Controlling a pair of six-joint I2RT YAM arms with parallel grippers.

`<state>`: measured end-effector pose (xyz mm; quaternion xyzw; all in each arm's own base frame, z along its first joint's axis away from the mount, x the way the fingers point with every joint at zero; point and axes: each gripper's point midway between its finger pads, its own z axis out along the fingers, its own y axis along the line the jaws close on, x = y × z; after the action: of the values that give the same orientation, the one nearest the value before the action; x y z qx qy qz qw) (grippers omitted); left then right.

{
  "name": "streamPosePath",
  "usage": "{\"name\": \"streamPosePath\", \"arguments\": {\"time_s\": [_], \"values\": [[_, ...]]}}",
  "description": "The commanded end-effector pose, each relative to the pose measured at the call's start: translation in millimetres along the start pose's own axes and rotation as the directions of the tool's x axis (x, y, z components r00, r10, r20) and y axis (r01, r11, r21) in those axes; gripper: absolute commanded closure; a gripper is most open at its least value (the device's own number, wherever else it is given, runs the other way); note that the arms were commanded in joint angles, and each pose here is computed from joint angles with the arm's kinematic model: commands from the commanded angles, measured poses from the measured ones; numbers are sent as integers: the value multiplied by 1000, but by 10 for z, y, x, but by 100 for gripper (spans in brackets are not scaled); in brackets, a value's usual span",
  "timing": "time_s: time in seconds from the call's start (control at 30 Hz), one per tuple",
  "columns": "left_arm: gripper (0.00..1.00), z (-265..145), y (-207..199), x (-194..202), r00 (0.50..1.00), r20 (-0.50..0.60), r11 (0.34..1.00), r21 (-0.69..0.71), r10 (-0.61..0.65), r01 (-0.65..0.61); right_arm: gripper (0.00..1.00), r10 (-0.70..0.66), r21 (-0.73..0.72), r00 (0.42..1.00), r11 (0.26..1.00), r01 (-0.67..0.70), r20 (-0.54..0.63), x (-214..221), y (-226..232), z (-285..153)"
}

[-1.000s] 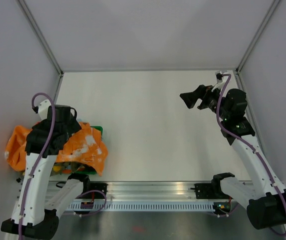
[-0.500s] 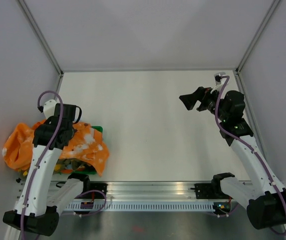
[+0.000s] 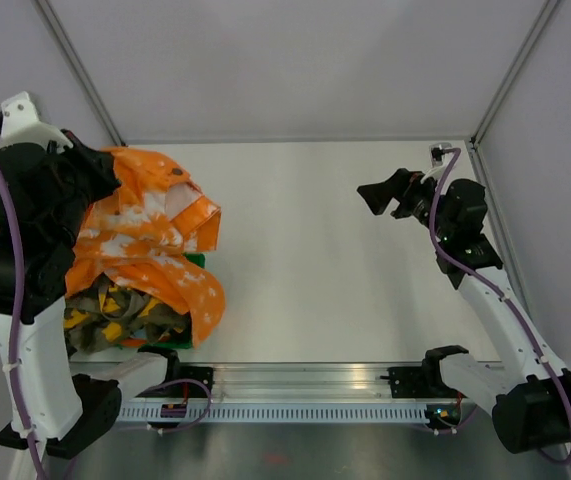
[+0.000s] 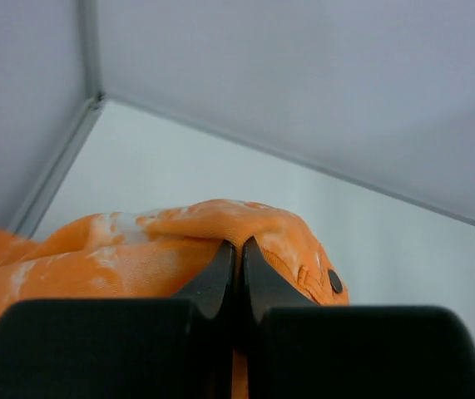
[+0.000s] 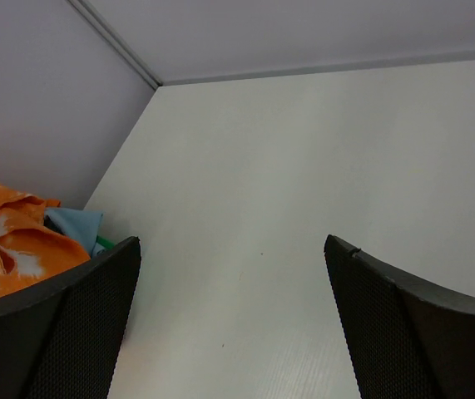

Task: Fold and stack the trousers
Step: Grab the trousers from the pile, then move the trousers to the center of the board

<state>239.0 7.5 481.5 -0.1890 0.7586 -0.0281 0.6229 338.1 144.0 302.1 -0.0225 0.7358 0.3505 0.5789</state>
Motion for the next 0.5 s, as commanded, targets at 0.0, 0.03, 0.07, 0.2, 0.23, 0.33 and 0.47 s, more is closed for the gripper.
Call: {"name": "streamPosePath", "arguments": {"time_s": [0.0,0.03,0.07,0.2,0.23,0.33,0.47], "values": [[98,54,-927,-508,994,96,913,408,-47,4,2,32,71,999,997,-35,43,-136,-86,36],[98,-19,-1182,-496,996,67,847,532,-57,13,2,63,193,993,978,-81,95,-212,-293,22],[98,-51,-1352,-622,991,84,802,596,-108,37,2,102,299,991,946,-123,84,-152,-465,-31],[98,76,-1940,-657,987,90,703,710,-130,28,2,92,503,985,851,-154,145,-301,-807,-240],[98,68,-2139,-596,989,75,671,741,-125,28,2,77,515,985,845,-146,152,-337,-823,-282],[98,310,-2643,-424,994,5,610,790,-109,62,2,19,584,981,801,-130,193,-505,-879,-517],[98,416,-3236,-193,995,-21,537,841,-99,71,2,8,752,962,622,-218,272,-633,-1087,-1079]]}}
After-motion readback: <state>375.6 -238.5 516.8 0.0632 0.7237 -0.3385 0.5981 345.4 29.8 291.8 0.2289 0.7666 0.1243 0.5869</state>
